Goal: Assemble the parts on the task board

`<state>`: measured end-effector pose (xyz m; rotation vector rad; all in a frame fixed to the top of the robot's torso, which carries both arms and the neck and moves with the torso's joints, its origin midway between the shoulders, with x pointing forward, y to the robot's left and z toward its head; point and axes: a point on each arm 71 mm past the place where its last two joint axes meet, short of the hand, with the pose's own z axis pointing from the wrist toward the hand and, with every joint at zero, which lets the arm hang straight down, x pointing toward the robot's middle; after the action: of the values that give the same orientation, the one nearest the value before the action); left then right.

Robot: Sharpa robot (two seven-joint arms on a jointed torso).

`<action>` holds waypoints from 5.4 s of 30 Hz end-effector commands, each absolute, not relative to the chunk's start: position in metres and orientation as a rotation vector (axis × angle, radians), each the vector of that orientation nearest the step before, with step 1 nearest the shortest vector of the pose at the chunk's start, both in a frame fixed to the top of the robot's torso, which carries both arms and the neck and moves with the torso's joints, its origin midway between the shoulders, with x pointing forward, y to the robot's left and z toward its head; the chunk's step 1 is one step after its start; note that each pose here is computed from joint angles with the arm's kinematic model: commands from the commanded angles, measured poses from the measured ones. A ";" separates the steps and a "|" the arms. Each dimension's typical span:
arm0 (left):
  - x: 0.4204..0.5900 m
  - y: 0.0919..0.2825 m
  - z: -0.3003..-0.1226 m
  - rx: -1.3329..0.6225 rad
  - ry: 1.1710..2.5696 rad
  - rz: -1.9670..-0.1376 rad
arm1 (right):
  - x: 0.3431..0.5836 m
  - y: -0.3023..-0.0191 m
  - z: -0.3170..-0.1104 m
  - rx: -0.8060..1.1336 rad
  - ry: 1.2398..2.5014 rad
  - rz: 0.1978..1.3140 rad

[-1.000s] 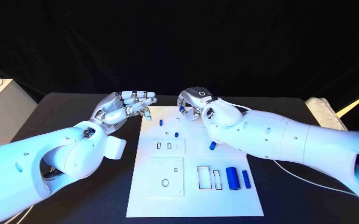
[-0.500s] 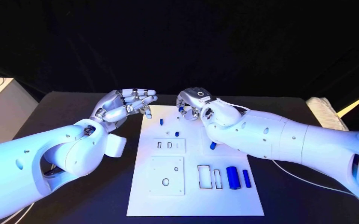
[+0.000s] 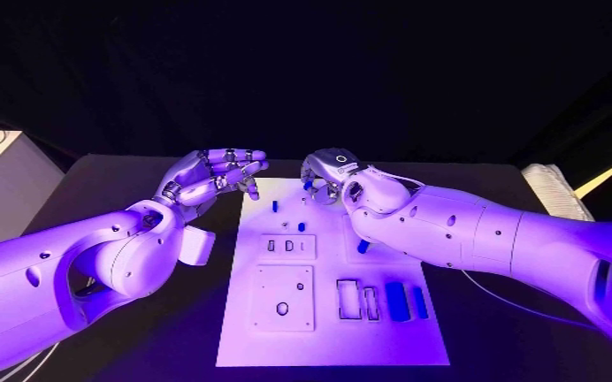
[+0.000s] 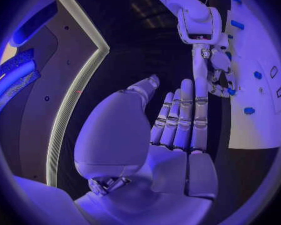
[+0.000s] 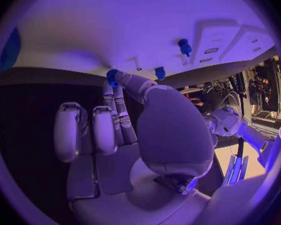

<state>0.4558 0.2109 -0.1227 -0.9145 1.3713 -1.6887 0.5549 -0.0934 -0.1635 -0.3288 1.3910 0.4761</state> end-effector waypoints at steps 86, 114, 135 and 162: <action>0.459 0.219 -0.122 -0.860 1.393 -1.697 | 0.558 -0.220 -0.167 0.124 1.687 0.404; 0.459 0.218 -0.123 -0.862 1.395 -1.695 | 0.557 -0.214 -0.163 0.071 1.638 0.453; 0.460 0.217 -0.123 -0.863 1.401 -1.696 | 0.517 -0.130 -0.138 -0.164 1.365 0.543; 0.461 0.213 -0.124 -0.861 1.406 -1.703 | 0.516 -0.086 -0.170 -0.278 1.445 0.531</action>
<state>0.4621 0.2154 -0.1251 -0.8752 1.4009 -1.6818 0.5168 -0.0878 -0.1685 -0.2462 1.4314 0.5473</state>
